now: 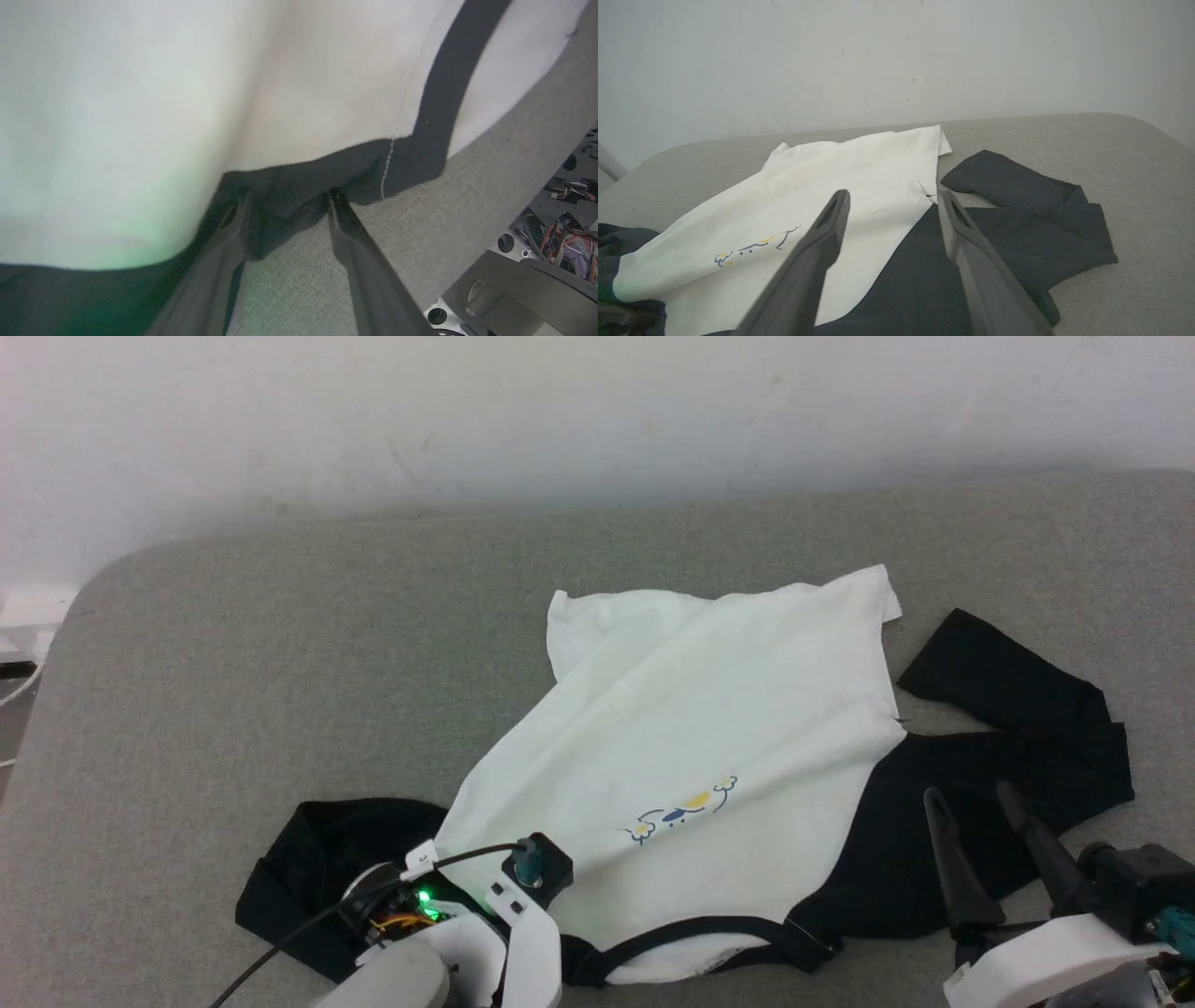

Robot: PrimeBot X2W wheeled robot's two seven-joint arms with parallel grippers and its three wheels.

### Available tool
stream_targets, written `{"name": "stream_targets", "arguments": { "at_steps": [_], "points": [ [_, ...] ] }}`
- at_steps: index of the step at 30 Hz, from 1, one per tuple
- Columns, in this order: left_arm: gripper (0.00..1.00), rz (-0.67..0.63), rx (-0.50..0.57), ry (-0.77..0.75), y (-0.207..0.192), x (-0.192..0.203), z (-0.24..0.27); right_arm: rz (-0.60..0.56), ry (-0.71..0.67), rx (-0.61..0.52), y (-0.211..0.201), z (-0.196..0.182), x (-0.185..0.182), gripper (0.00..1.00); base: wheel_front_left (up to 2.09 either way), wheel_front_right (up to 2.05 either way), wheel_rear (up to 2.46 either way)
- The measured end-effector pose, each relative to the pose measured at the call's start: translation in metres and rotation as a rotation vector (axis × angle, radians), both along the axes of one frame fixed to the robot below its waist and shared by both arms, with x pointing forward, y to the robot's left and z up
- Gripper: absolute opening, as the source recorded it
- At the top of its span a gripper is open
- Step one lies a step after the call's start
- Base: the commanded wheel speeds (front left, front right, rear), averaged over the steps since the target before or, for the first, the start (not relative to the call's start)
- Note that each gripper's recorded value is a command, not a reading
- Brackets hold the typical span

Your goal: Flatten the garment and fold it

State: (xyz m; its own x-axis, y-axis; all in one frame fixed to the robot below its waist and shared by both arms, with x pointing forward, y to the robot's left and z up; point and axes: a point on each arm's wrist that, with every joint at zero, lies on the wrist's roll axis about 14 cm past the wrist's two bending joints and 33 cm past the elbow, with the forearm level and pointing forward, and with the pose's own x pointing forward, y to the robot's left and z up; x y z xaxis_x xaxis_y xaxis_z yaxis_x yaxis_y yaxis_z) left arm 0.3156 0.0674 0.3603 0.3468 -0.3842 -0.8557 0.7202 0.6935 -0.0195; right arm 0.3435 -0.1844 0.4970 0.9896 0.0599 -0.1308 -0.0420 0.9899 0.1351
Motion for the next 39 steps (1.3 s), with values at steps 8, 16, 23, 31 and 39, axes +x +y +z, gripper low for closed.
{"name": "stream_targets", "arguments": {
  "at_steps": [8, 16, 23, 31, 39],
  "points": [
    [0.0, 0.141, -0.11, -0.082, 0.002, 0.006, 0.007, 0.038, 0.16, -0.009, 0.004, -0.023, -0.008, 1.0, 0.0, 0.0, 0.0],
    [0.0, 0.337, -0.252, -0.208, 0.012, 0.013, 0.034, 0.185, 0.563, -0.073, 0.011, -0.077, -0.042, 1.0, 0.0, 0.0, 0.0],
    [0.0, 0.375, -0.319, -0.261, 0.011, 0.015, 0.054, 0.346, 0.671, -0.145, 0.04, -0.092, -0.035, 1.0, 0.0, 0.0, 0.0],
    [0.0, 0.387, -0.337, -0.253, 0.01, 0.017, 0.053, 0.412, 0.787, -0.199, 0.05, -0.129, -0.026, 1.0, 0.0, 0.0, 0.0],
    [0.0, 0.405, -0.34, -0.241, 0.013, 0.017, 0.049, 0.446, 0.89, -0.15, 0.061, -0.147, -0.028, 0.0, 0.0, 0.0, 0.0]
  ]
}}
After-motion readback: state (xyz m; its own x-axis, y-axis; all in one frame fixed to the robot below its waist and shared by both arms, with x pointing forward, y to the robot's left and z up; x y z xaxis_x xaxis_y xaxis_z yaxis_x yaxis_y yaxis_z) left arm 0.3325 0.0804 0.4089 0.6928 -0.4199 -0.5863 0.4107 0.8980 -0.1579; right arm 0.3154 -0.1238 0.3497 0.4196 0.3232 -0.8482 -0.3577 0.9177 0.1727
